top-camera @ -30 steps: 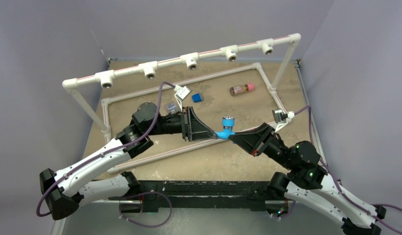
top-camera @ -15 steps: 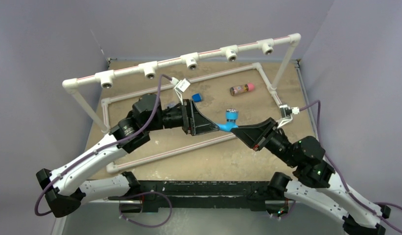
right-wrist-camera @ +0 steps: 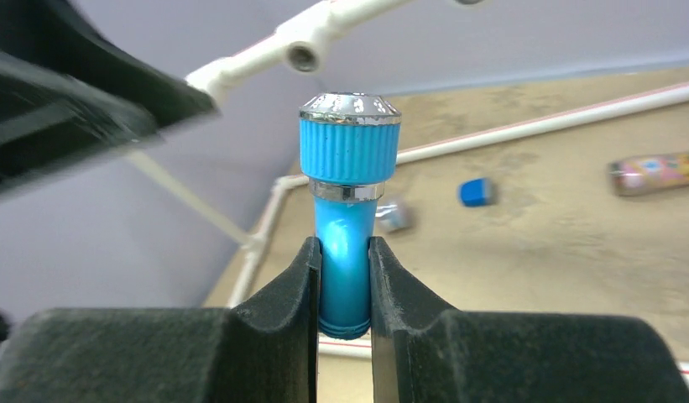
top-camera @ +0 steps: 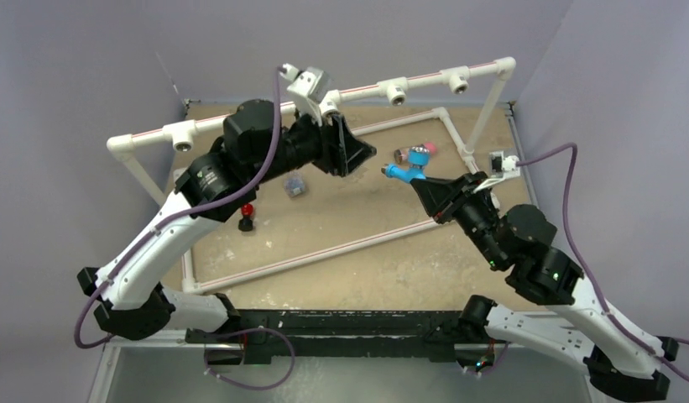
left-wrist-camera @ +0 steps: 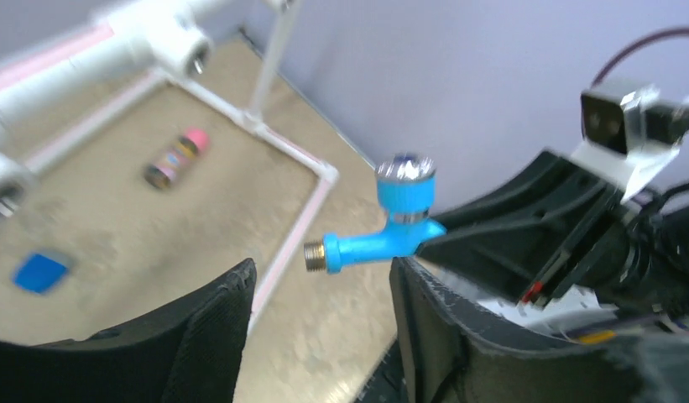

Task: Install the water faucets

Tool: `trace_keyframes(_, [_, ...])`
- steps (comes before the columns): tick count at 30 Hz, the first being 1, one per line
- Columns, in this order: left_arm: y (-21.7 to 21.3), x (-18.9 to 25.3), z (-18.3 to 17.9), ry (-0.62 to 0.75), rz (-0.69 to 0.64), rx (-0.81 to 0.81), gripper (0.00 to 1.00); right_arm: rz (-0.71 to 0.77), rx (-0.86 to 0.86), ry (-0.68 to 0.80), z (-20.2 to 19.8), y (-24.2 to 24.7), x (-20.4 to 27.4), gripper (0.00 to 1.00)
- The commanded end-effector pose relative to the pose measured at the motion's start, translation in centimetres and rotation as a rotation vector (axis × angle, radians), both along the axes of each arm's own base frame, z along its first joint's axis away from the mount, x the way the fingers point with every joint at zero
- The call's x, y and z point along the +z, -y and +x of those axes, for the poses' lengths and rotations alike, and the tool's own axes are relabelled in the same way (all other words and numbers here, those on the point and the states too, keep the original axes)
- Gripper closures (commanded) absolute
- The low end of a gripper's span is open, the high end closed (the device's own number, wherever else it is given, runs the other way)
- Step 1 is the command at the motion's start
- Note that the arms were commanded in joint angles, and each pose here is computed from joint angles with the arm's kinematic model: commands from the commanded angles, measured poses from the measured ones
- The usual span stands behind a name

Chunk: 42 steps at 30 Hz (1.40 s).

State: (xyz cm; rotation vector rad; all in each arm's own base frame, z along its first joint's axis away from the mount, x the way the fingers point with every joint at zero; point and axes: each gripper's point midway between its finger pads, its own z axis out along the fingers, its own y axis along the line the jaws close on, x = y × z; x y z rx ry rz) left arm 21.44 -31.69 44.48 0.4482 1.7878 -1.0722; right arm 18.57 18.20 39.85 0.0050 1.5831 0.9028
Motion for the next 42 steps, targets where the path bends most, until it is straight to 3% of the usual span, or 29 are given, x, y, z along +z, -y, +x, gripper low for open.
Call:
trace_keyframes(1, [-2.0, 5.9, 3.4, 0.272, 0.069, 0.137, 0.46, -0.132, -0.182, 0.041, 2.2, 2.6, 0.0, 1.00])
trace_keyframes(6, [-1.7, 9.4, 6.5, 0.405, 0.071, 0.238, 0.68, -0.174, -0.269, 0.063, 3.1, 3.9, 0.2, 1.00])
trace_keyframes(9, [-1.9, 10.9, 8.4, 0.477, 0.069, 0.307, 1.00, -0.193, -0.293, 0.074, 3.5, 4.1, 0.5, 1.00])
trace_keyframes(20, [-4.6, 11.1, 17.1, 0.610, 0.146, 0.524, 1.00, -0.198, -0.273, 0.101, 4.1, 2.7, 0.9, 1.00])
trace_keyframes(32, [-8.4, 2.5, 27.1, 0.483, 0.255, 0.644, 1.00, -0.275, -0.363, 0.271, 6.1, 2.4, 0.4, 1.00])
trace_keyframes(42, [-9.7, -4.0, 29.6, 0.375, 0.315, 0.709, 1.00, -0.256, -0.332, 0.284, 6.3, 1.3, -0.5, 1.00])
